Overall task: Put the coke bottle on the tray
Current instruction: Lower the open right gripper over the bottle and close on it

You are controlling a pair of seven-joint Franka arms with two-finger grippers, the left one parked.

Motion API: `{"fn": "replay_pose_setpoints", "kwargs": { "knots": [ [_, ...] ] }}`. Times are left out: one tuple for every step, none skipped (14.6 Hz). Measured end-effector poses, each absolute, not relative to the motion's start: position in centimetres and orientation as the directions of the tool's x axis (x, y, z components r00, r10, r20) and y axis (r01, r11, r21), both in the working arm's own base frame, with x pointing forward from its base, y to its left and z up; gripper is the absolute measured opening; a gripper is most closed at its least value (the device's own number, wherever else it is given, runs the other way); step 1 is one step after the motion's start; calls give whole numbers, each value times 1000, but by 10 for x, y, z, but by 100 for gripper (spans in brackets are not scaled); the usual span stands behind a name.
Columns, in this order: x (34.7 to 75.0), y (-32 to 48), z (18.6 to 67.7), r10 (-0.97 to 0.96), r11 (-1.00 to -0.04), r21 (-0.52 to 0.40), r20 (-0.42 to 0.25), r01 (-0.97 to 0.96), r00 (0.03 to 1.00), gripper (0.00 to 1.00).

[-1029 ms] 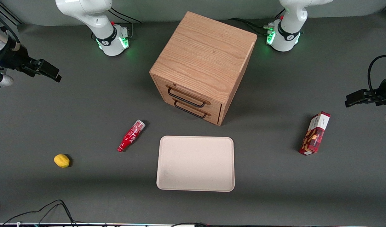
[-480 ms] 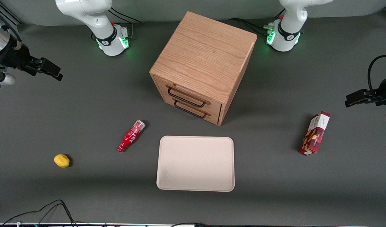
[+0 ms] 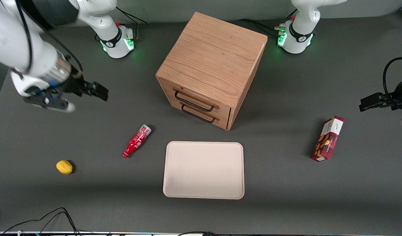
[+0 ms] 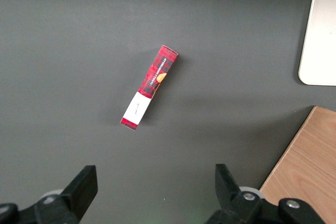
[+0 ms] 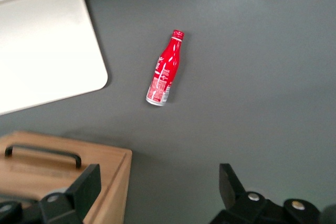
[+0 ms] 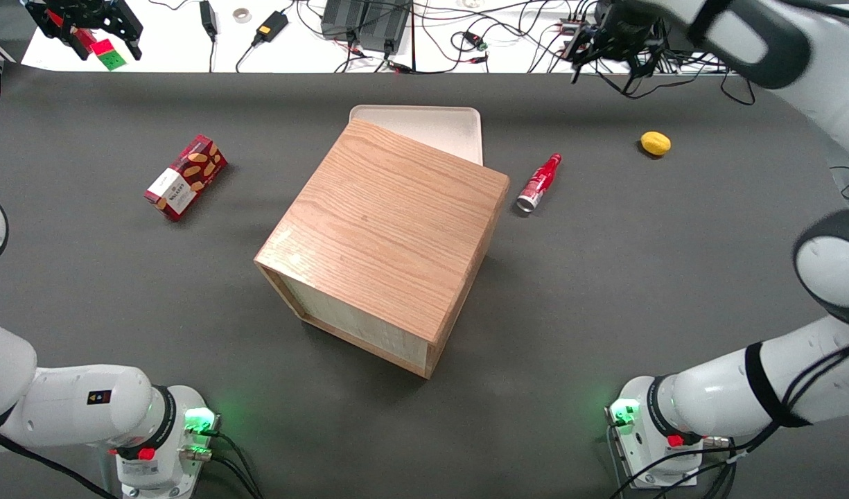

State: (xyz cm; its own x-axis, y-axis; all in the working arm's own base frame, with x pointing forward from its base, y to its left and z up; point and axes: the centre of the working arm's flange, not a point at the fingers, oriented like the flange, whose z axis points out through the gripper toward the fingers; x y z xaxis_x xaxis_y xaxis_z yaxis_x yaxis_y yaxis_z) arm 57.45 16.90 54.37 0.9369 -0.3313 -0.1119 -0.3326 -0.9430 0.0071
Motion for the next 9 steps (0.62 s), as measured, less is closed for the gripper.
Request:
{"fn": "replay_pose_setpoints", "kwargs": {
  "knots": [
    [587, 170, 511, -380, -924, 11, -134, -382, 915, 100],
    [597, 170, 473, -429, -902, 18, -150, -432, 890, 100],
    [602, 171, 433, -477, -877, 26, -159, -479, 864, 100],
    [604, 172, 393, -514, -856, 36, -168, -516, 841, 100],
    [604, 174, 356, -540, -840, 46, -177, -541, 823, 100],
    [604, 174, 324, -557, -829, 53, -185, -557, 810, 100],
    [604, 174, 298, -566, -822, 56, -191, -567, 802, 100],
    [605, 174, 278, -572, -817, 53, -192, -574, 797, 100],
    [605, 174, 261, -577, -814, 46, -188, -580, 795, 100]
  ]
}}
